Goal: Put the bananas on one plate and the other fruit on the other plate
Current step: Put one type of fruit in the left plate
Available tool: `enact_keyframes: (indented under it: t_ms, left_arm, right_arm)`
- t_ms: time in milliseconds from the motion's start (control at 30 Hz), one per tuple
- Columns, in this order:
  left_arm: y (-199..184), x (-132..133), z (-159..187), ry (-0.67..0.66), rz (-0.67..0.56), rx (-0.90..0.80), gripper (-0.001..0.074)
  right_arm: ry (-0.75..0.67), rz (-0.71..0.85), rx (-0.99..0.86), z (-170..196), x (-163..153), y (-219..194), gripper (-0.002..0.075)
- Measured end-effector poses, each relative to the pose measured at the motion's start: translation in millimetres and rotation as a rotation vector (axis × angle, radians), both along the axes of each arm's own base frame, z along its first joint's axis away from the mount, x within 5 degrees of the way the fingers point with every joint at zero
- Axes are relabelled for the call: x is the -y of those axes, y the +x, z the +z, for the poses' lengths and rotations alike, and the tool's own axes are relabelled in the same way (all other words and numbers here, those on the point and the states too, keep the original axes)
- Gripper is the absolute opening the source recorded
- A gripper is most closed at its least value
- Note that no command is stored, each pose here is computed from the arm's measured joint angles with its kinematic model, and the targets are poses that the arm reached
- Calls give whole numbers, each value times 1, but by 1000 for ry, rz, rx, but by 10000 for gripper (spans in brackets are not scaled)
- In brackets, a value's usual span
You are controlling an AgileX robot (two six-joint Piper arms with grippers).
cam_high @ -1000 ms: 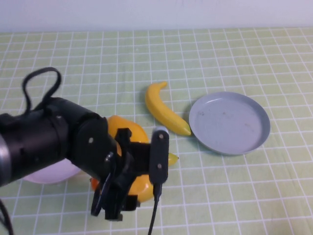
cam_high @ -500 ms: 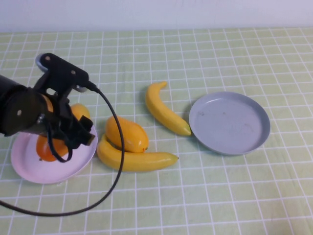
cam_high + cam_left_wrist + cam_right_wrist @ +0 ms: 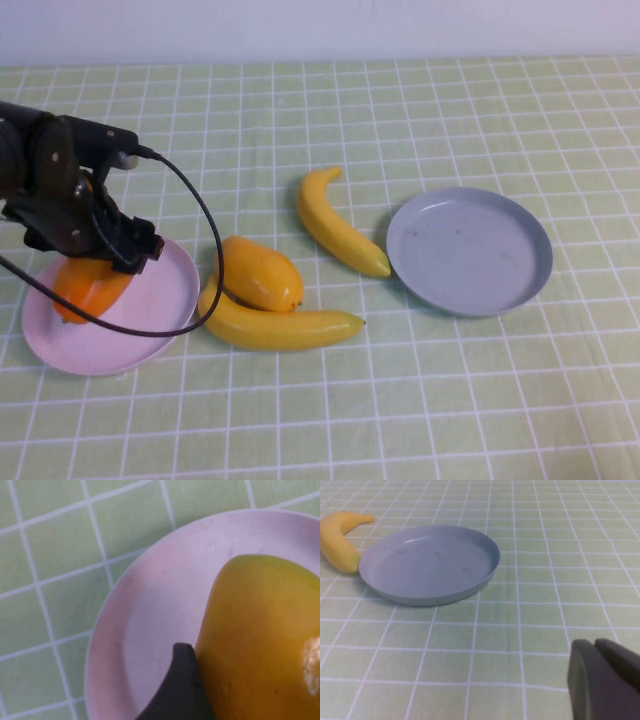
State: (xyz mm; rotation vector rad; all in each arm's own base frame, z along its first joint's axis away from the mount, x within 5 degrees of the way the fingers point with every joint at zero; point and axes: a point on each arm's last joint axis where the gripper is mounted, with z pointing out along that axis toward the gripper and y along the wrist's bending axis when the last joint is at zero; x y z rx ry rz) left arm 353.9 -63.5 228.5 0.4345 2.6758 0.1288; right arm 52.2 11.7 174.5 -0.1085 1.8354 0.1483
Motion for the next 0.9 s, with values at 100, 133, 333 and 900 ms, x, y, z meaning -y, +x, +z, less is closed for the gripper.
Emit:
enact_keyframes:
  t_ms: [100, 133, 333, 900]
  left_arm:
    - [9, 3, -9, 5, -11, -54, 529]
    - [11, 3, -13, 10, -12, -71, 529]
    - [13, 3, -22, 23, -14, -116, 556]
    - [-10, 1, 43, -63, 36, 38, 666]
  right_arm:
    - [0, 0, 0, 0, 0, 0, -17]
    - [0, 0, 0, 0, 0, 0, -17]
    - [0, 0, 0, 0, 0, 0, -17]
    - [0, 0, 0, 0, 0, 0, -17]
